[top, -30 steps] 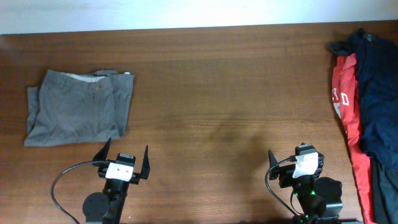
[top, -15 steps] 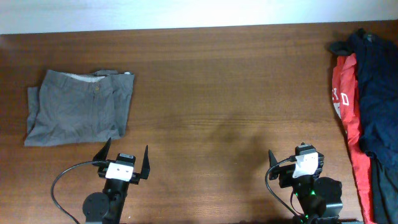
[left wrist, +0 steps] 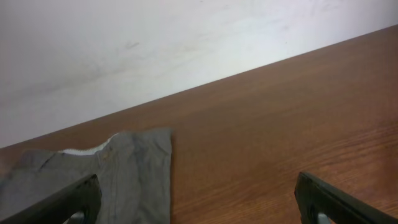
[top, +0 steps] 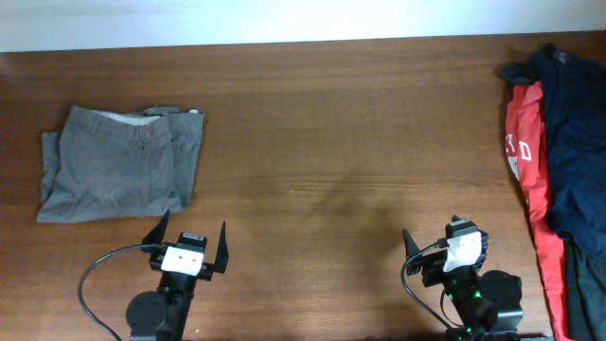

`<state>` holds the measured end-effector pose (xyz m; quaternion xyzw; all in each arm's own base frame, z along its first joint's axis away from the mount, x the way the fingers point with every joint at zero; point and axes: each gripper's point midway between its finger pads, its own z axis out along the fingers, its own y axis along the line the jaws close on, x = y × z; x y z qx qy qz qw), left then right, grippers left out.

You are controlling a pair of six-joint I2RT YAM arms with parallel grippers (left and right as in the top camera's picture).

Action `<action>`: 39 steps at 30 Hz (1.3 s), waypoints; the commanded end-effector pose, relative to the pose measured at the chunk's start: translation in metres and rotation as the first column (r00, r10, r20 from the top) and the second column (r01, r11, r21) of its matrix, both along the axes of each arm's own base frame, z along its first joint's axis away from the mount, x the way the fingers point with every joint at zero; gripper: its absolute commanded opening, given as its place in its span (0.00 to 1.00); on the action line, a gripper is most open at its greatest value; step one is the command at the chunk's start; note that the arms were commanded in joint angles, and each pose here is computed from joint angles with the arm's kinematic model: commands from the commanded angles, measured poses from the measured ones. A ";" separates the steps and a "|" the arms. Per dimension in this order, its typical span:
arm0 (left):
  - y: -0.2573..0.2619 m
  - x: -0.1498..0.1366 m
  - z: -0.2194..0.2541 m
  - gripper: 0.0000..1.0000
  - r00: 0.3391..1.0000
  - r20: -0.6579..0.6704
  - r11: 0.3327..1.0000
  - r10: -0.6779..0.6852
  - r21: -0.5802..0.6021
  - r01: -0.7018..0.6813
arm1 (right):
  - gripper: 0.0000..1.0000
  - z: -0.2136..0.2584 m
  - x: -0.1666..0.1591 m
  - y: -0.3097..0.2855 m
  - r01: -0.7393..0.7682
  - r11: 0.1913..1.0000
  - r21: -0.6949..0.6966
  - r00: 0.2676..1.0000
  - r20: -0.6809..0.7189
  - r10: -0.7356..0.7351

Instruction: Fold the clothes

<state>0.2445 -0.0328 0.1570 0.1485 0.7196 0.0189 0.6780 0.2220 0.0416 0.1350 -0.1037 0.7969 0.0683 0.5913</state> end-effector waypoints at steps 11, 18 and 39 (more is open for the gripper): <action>0.000 -0.006 0.034 0.99 1.000 -0.006 0.984 0.011 -0.176 -0.012 | 0.99 0.025 -0.004 0.009 -0.014 0.988 0.151 1.000 0.018 0.011; 0.000 -0.006 0.059 0.99 0.995 -0.094 0.985 0.012 -0.170 -0.028 | 0.99 0.050 -0.003 0.008 0.001 0.981 0.193 1.000 0.002 -0.001; -0.005 0.073 0.127 0.99 0.815 -0.579 0.989 0.007 -0.115 -0.090 | 0.99 0.100 0.052 0.032 0.026 0.970 0.241 0.804 -0.582 0.124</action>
